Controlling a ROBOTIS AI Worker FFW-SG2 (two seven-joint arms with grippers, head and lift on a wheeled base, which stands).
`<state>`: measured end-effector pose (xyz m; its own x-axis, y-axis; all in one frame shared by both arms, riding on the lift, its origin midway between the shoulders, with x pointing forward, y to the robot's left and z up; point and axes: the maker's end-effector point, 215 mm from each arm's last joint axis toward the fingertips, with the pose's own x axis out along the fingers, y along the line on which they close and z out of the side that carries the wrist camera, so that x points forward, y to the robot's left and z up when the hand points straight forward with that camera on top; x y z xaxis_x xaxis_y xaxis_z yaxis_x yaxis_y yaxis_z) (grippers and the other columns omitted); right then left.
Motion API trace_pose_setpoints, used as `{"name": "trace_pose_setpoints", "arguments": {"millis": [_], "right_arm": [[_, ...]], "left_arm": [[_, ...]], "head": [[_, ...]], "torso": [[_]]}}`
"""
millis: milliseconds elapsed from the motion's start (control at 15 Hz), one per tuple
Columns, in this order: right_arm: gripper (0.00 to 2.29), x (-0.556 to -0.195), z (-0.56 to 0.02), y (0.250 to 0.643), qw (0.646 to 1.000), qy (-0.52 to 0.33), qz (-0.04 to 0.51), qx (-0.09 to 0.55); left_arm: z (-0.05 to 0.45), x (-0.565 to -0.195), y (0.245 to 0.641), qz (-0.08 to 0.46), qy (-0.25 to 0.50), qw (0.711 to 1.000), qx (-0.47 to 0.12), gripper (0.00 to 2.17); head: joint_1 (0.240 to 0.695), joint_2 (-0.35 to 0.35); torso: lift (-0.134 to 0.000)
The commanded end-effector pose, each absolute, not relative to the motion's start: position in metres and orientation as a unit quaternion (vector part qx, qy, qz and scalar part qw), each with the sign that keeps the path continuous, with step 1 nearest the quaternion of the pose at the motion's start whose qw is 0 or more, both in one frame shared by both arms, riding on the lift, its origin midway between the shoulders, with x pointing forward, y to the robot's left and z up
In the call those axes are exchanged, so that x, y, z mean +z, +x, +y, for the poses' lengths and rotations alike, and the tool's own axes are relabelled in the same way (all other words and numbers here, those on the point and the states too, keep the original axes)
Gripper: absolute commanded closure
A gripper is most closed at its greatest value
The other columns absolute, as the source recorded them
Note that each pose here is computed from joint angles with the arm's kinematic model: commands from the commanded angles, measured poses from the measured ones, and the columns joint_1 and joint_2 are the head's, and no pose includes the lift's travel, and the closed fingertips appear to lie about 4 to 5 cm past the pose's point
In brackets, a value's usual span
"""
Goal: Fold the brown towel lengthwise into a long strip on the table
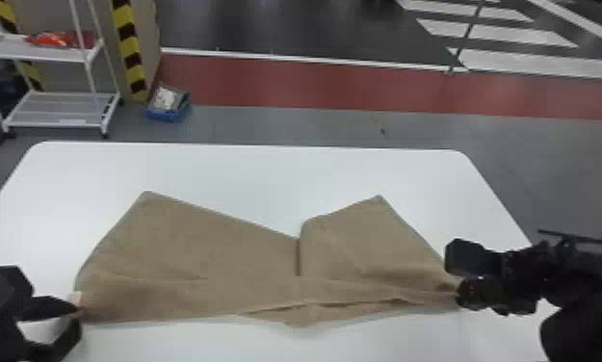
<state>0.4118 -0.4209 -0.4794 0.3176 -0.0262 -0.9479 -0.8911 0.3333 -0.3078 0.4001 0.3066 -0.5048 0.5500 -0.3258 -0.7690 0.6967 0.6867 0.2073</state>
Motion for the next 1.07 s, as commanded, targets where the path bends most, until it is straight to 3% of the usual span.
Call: {"name": "trace_pose_setpoints", "arguments": {"millis": [0,133,467,800,933,1000], "right_arm": [[1.91,-0.477,-0.422,0.413,0.661,-0.474,0.483,0.326],[1.91,-0.469,-0.426,0.417,0.67,-0.47,0.478,0.318],[1.91,-0.424,-0.433,0.434,0.708,-0.456,0.45,0.298],[1.91,-0.407,-0.436,0.443,0.721,-0.453,0.437,0.29],[1.91,-0.389,-0.44,0.453,0.739,-0.448,0.42,0.276],[1.91,-0.37,-0.445,0.465,0.765,-0.434,0.404,0.252]], "left_arm": [[0.313,-0.511,0.397,0.381,0.254,0.838,-0.295,1.43],[0.32,-0.505,0.393,0.381,0.257,0.841,-0.287,1.47],[0.348,-0.405,0.36,0.338,0.288,0.854,-0.271,1.47],[0.35,-0.376,0.346,0.327,0.3,0.855,-0.269,1.47],[0.361,-0.365,0.347,0.322,0.299,0.862,-0.253,1.47],[0.37,-0.352,0.351,0.316,0.293,0.871,-0.235,1.47]], "head": [[0.695,-0.161],[0.695,-0.155],[0.695,-0.135],[0.695,-0.124],[0.695,-0.124],[0.695,-0.122]], "torso": [[-0.093],[-0.093],[-0.093],[-0.093],[-0.093],[-0.093]]}}
